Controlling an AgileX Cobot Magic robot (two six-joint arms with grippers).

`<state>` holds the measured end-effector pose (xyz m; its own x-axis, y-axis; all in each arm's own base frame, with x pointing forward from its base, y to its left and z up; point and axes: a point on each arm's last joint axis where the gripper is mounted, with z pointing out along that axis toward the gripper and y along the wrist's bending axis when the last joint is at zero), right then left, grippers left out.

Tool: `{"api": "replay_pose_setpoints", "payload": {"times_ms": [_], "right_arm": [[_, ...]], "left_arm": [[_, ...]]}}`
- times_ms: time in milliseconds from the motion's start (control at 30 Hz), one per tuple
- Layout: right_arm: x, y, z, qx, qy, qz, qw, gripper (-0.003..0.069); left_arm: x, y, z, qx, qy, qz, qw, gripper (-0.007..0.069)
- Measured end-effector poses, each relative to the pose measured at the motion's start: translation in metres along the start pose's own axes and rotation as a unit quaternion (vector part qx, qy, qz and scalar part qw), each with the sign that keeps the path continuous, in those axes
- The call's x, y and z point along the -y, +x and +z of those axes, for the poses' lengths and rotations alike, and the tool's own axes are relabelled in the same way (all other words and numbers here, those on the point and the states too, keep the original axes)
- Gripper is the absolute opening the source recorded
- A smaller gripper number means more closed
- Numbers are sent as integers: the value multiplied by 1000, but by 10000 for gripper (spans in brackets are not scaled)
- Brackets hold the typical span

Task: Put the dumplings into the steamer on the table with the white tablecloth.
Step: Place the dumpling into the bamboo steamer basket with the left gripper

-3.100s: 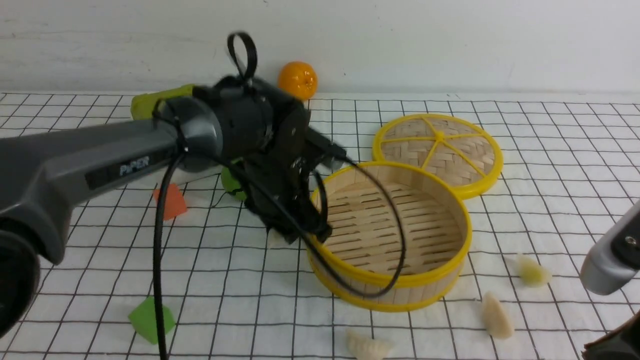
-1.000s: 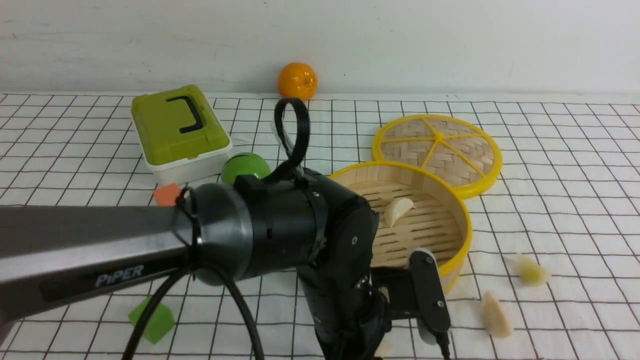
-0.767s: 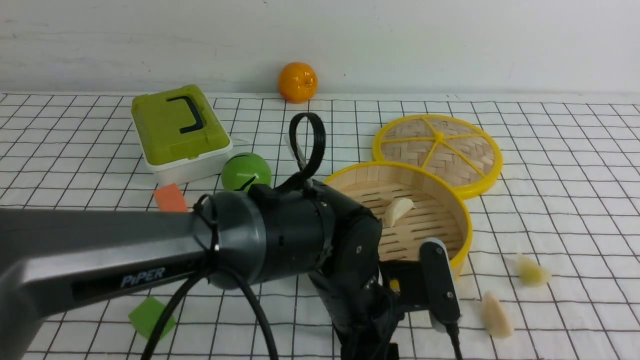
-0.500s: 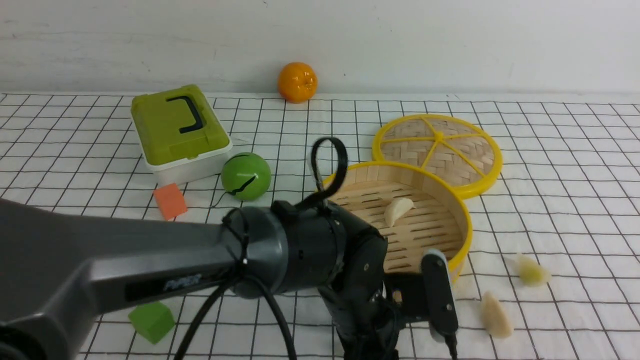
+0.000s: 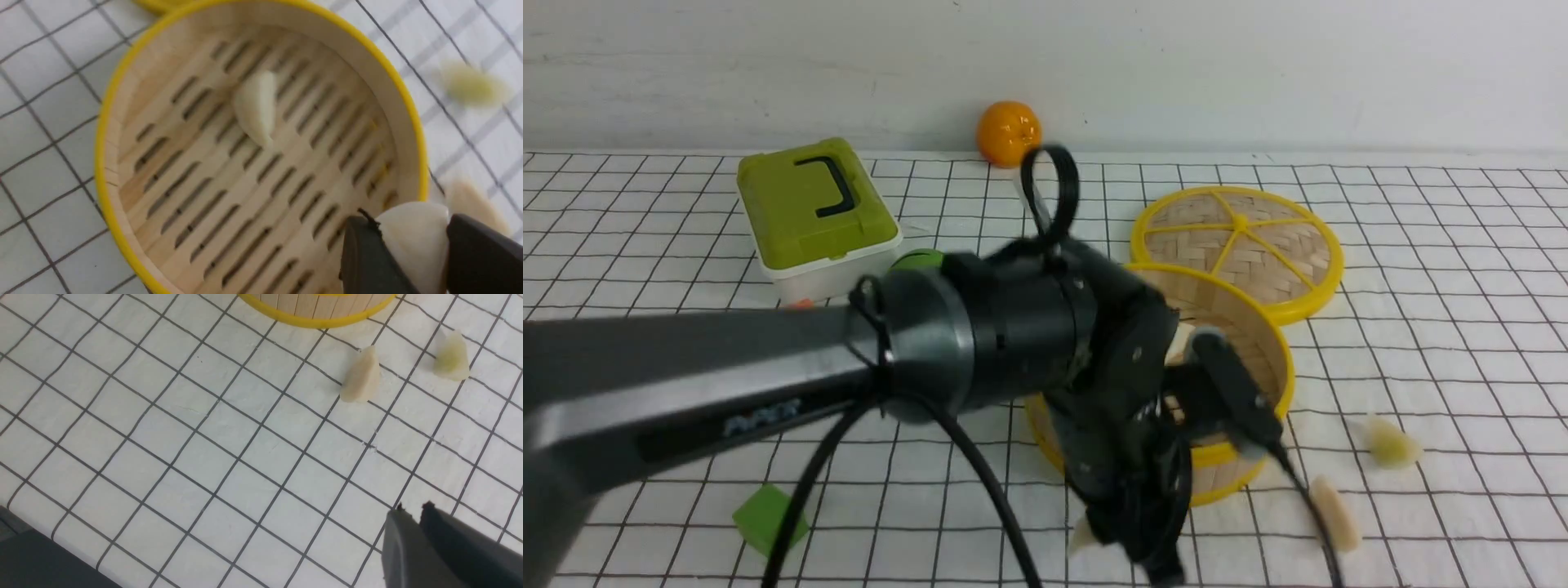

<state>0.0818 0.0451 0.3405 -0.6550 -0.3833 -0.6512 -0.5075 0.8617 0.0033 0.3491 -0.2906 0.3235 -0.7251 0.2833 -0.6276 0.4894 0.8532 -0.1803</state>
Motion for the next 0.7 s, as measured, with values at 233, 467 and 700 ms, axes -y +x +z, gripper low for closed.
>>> {"api": "replay_pose_setpoints", "payload": {"times_ms": [233,467,700], "right_arm": [[0,0,0,1,0,0,1000,77],[0,-4,8,-19,-2,27,999,81],[3,-18,42,-80,-3,44,996,83]], "left_arm": [[-49,8,100,-31,-29,-100,994,235],[-61,20,133,-31,-76,-85,993,258],[-57,1,86,-62,-99,-51,992,467]]}}
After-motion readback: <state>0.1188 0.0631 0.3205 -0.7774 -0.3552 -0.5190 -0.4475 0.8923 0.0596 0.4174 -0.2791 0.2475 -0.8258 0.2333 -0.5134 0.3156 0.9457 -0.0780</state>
